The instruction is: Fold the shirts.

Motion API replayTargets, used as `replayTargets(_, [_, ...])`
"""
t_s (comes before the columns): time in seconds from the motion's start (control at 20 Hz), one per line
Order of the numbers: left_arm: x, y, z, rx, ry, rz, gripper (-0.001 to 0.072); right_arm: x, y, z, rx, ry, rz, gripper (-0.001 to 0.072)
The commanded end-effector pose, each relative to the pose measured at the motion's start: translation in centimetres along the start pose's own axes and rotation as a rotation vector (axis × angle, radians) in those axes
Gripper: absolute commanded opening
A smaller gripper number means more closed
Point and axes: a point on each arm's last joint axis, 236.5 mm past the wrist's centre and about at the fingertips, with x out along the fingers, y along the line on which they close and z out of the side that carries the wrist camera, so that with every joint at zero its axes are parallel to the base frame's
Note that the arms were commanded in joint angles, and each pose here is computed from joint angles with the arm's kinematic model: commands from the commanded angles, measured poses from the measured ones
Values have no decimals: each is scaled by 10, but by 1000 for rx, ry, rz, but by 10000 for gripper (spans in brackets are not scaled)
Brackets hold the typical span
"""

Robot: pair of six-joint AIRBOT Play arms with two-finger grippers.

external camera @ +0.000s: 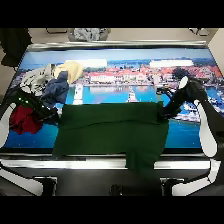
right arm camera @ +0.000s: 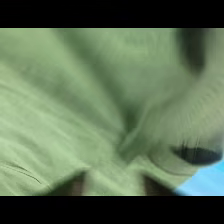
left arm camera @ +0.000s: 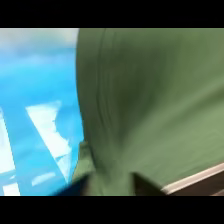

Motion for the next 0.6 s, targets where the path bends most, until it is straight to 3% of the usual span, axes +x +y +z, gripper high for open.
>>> replayTargets(0.0, [-18, 0, -8, -18, -23, -5, 401, -28, -2, -4, -68, -56, -53, 520])
replayTargets(0.05, [-30, 1, -11, -24, -62, -1, 401, -43, -9, -15, -50, -61, -87, 548])
replayTargets(0.25, [-46, 9, -37, -81, -190, 1, 402, -69, -34, -78, 100, -60, -54, 539])
replayTargets(0.55, [66, 32, -121, -191, -106, -63, 401, -32, -28, -125, 159, -95, -52, 535])
